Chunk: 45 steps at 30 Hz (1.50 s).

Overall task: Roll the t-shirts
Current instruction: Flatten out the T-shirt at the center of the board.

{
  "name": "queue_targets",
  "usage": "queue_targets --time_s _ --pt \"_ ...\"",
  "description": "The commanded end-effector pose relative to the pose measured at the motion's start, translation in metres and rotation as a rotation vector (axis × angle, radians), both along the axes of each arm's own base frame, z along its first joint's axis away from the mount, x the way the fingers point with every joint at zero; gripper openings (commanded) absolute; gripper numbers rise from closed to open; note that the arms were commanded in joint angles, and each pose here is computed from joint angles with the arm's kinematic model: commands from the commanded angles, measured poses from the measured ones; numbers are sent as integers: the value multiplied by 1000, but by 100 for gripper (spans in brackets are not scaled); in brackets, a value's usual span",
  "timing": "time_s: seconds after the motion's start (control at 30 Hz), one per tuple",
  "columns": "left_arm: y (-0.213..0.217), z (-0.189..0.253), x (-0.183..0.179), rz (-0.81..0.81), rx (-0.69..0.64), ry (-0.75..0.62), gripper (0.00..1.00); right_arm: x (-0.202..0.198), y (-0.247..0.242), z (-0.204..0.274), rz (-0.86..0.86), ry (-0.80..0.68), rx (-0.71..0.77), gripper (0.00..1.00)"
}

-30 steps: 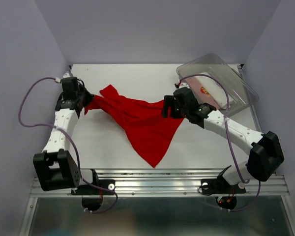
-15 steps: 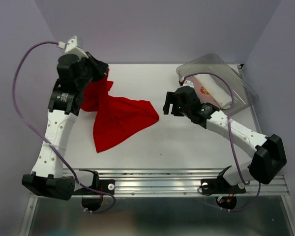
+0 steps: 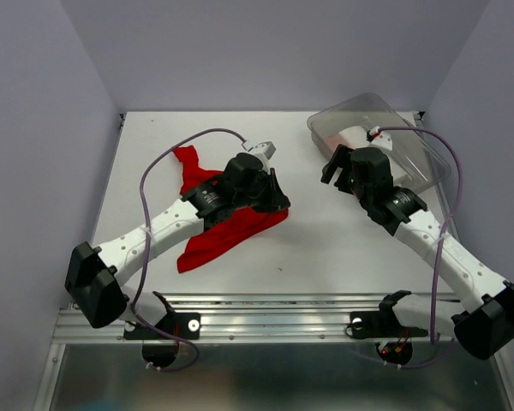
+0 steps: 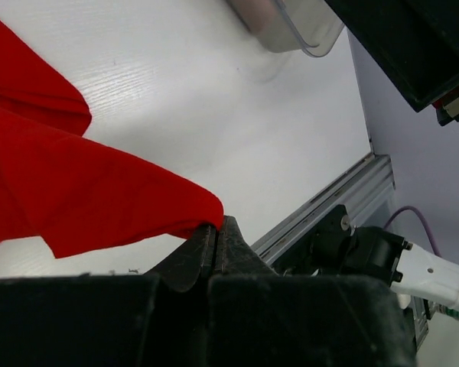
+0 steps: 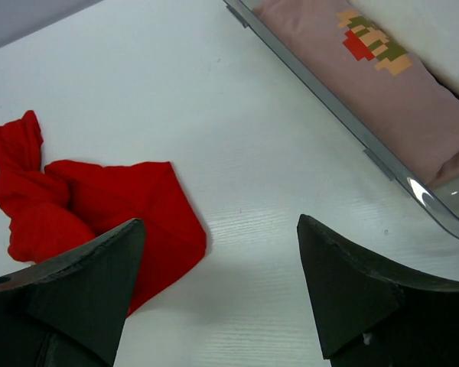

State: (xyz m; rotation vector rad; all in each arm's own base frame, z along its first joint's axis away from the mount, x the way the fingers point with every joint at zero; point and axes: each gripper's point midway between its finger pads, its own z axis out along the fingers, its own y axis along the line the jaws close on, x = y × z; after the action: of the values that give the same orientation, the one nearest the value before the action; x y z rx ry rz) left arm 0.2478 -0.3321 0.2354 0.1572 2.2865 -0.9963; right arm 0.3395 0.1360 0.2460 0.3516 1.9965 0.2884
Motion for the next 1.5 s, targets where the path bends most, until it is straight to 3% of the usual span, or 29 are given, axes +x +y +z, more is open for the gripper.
queue_targets --time_s 0.0,0.2,0.33,0.37,0.53,0.7,0.97,1.2,1.27,1.4,1.47 --pt "-13 38 13 9 -100 -105 0 1 -4 8 -13 -24 7 86" --pt "-1 60 41 93 -31 -181 0 0 1 -2 9 9 17 86" --pt "53 108 84 229 -34 -272 0 -3 -1 0 12 4 10 87" --pt "88 123 103 315 -42 -299 0 -3 -1 0 12 2 7 87" --pt "173 169 132 496 -21 -405 0 -5 4 -6 43 19 4 87" --pt "217 155 150 570 55 -386 0 -13 57 -27 279 113 87 87" --pt "240 136 154 598 66 -350 0 -43 153 -80 473 239 58 91" --pt "242 132 155 595 72 -343 0 -38 169 -119 514 318 -26 92" --pt "245 131 155 600 76 -343 0 -30 173 -118 521 322 -61 88" --pt "250 132 155 610 72 -345 0 -20 188 -133 551 352 -87 66" --pt "250 132 155 608 72 -344 0 -15 194 -149 559 380 -104 66"
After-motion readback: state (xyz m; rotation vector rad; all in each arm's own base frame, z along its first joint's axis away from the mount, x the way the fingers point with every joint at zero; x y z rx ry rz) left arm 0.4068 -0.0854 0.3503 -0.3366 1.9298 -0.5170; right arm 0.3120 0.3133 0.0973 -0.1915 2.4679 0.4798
